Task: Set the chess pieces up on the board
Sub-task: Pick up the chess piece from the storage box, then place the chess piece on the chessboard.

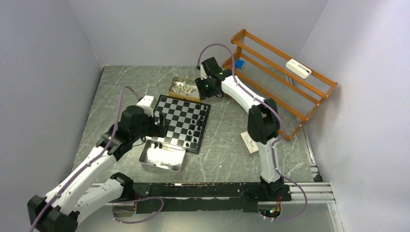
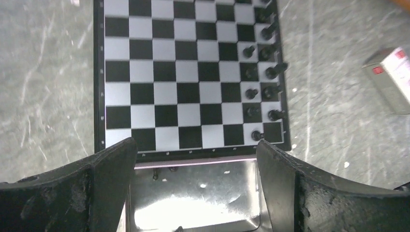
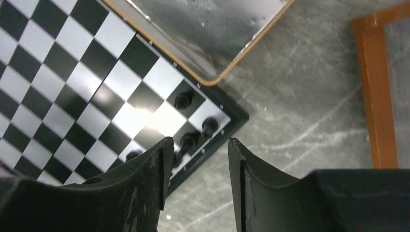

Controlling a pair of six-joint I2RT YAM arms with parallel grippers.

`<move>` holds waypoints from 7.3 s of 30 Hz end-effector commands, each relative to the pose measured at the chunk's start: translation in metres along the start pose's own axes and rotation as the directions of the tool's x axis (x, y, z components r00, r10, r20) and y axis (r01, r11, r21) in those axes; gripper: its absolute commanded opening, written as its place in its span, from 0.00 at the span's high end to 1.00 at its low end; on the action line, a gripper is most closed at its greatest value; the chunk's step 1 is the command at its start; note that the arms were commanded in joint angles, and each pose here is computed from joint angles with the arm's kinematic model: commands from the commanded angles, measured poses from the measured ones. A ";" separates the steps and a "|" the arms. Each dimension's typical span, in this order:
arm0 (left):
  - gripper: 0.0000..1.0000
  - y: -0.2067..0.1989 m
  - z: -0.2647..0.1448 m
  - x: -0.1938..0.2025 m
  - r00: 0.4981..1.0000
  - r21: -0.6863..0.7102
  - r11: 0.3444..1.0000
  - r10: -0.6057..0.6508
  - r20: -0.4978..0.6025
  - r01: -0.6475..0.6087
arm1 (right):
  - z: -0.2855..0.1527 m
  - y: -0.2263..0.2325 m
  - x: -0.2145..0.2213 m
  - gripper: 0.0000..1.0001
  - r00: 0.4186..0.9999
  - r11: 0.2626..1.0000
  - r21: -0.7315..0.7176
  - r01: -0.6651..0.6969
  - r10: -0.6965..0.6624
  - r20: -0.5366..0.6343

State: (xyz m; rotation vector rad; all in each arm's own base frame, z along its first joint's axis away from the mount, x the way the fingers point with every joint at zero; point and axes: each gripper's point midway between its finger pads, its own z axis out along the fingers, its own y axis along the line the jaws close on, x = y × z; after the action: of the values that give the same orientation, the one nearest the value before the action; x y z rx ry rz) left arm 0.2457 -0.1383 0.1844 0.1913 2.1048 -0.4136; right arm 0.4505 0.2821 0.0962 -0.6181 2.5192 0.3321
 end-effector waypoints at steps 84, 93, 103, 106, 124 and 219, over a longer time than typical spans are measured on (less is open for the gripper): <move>0.71 0.033 0.050 0.121 0.966 -0.237 0.957 -0.207 -0.154 0.167 | -0.205 0.071 0.045 0.35 0.818 0.927 -0.340 0.161 0.067 0.571; 0.69 0.036 0.052 0.119 0.978 -0.253 0.958 -0.172 -0.121 0.138 | -0.210 0.072 0.042 0.35 0.813 0.927 -0.335 0.168 0.062 0.579; 0.70 0.033 0.055 0.119 0.984 -0.219 0.968 -0.146 -0.106 0.120 | -0.211 0.070 0.043 0.35 0.810 0.930 -0.324 0.172 0.054 0.584; 0.71 0.030 0.055 0.119 0.987 -0.197 0.974 -0.133 -0.095 0.112 | -0.211 0.070 0.043 0.35 0.810 0.930 -0.326 0.171 0.055 0.584; 0.72 0.034 0.058 0.121 0.987 -0.221 0.971 -0.120 -0.105 0.095 | -0.213 0.069 0.044 0.35 0.806 0.933 -0.314 0.174 0.048 0.589; 0.87 -0.104 0.234 0.003 0.991 0.021 0.992 0.122 -0.046 -0.121 | -0.244 0.033 0.110 0.00 0.764 0.983 -0.185 0.015 0.108 0.637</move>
State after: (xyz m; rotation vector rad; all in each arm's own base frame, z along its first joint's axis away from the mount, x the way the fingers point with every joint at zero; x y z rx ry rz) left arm 0.3811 -0.3090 0.0731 0.3577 2.1992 -0.3494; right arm 0.2473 0.1919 0.2438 -0.4086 1.8526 0.6981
